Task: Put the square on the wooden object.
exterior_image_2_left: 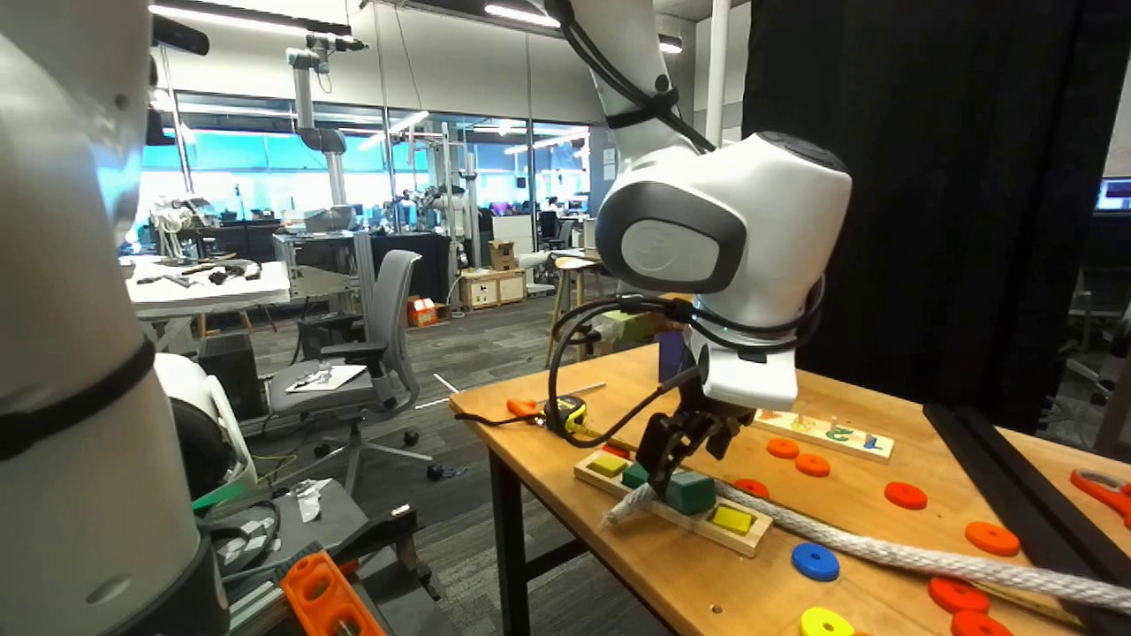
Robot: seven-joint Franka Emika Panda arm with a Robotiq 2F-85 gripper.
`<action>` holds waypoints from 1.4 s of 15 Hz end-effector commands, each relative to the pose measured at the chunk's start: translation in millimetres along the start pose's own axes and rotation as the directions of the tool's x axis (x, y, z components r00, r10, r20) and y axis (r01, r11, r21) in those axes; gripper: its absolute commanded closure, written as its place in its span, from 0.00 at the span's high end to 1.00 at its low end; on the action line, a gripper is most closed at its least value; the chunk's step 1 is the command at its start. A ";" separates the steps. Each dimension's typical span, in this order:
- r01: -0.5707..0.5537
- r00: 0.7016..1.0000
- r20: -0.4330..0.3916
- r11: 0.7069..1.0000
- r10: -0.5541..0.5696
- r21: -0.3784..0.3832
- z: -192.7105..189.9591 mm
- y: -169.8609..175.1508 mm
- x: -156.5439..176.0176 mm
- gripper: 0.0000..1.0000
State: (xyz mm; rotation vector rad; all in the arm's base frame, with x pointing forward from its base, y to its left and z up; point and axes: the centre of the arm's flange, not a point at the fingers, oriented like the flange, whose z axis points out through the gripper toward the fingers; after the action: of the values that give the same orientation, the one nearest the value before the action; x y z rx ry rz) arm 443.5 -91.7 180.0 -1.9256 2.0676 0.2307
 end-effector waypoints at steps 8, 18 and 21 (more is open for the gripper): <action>0.491 0.871 -0.026 0.871 -0.490 0.034 -117.6 41.4 -97.4 1.00; 0.850 0.518 0.133 0.490 -0.845 -0.194 -180.1 109.4 -176.3 1.00; 0.905 0.397 0.189 0.348 -0.898 -0.245 -193.3 124.3 -185.3 1.00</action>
State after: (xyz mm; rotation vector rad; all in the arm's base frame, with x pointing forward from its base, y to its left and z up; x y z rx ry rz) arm 327.9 26.7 385.4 -2.8249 0.8251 0.3072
